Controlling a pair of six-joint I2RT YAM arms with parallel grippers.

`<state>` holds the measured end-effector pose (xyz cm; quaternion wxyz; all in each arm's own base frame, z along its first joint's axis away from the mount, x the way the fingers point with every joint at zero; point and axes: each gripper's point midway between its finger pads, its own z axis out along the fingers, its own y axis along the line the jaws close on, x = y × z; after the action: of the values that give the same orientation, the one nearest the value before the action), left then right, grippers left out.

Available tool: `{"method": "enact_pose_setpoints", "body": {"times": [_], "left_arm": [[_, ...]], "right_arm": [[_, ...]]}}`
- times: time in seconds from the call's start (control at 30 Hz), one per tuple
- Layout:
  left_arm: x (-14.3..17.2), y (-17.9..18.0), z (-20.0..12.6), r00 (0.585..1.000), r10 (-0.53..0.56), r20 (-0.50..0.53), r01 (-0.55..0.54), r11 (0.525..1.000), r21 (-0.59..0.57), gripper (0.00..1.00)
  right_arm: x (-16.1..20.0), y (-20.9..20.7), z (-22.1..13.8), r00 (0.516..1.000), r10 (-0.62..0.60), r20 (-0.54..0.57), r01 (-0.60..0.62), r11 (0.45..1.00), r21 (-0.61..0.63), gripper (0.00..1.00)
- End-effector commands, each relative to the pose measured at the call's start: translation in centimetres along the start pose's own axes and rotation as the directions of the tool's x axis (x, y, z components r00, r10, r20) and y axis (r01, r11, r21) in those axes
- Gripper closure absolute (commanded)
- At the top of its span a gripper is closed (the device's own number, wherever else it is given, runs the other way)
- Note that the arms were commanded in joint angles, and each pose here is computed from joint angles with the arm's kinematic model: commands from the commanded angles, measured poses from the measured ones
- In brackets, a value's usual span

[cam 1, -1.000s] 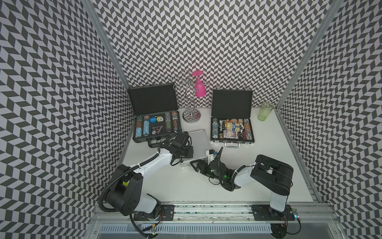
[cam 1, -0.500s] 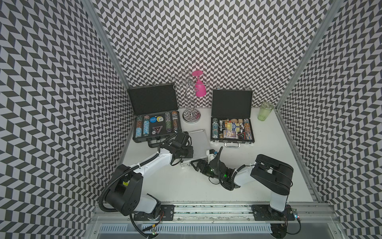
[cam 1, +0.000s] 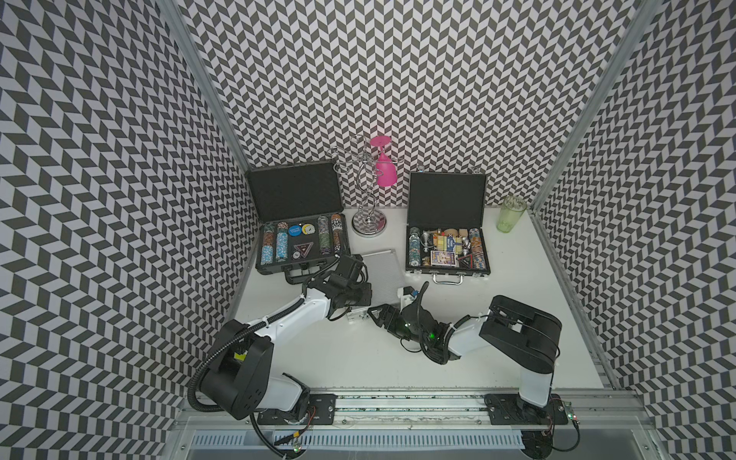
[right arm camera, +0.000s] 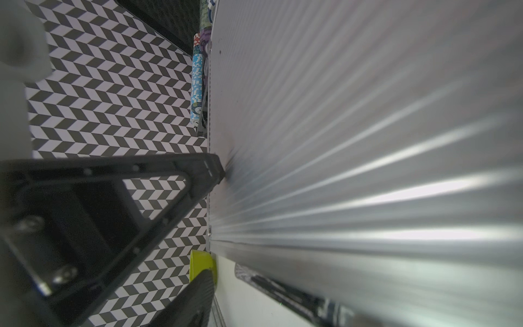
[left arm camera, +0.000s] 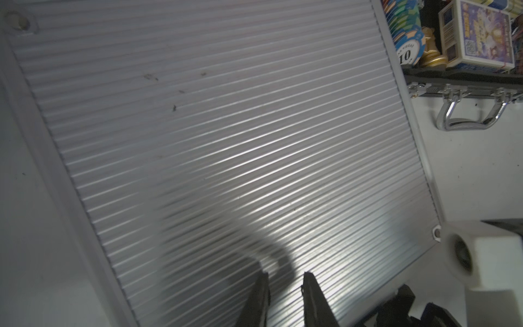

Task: Close the poker set cases
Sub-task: Fasten the fastener on the poker set case.

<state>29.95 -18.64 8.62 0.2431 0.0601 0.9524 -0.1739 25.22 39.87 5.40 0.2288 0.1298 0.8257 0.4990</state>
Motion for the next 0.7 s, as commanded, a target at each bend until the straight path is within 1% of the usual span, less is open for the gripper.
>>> {"method": "enact_pose_setpoints", "body": {"times": [0.0,0.13,0.27,0.47,0.57,0.67], "left_arm": [[5.8,1.5,0.9,0.979,-0.031,-0.200,0.025,0.999,-0.030,0.76],[6.3,1.5,0.9,0.977,-0.032,-0.209,0.027,0.999,-0.023,0.77],[5.0,0.7,0.5,0.982,-0.036,-0.186,0.037,0.999,-0.001,0.77],[2.0,-0.5,-0.6,0.991,-0.032,-0.130,0.035,0.999,0.021,0.77],[1.7,-0.5,-0.6,0.991,-0.034,-0.130,0.037,0.999,0.018,0.76],[1.8,-0.4,-0.6,0.991,-0.044,-0.126,0.046,0.999,0.018,0.77]], "right_arm": [[-1.3,0.9,0.8,0.998,0.017,0.053,-0.015,0.999,-0.041,0.24],[-1.4,0.9,0.6,0.998,0.014,0.059,-0.012,0.999,-0.039,0.24],[-1.7,0.8,0.2,0.997,0.018,0.073,-0.016,0.999,-0.035,0.27],[-1.9,1.3,0.0,0.996,0.025,0.081,-0.021,0.999,-0.048,0.33],[-2.1,1.4,-0.3,0.995,0.027,0.095,-0.021,0.998,-0.065,0.38],[-2.0,1.7,-0.6,0.996,0.024,0.089,-0.017,0.997,-0.076,0.36]]}}
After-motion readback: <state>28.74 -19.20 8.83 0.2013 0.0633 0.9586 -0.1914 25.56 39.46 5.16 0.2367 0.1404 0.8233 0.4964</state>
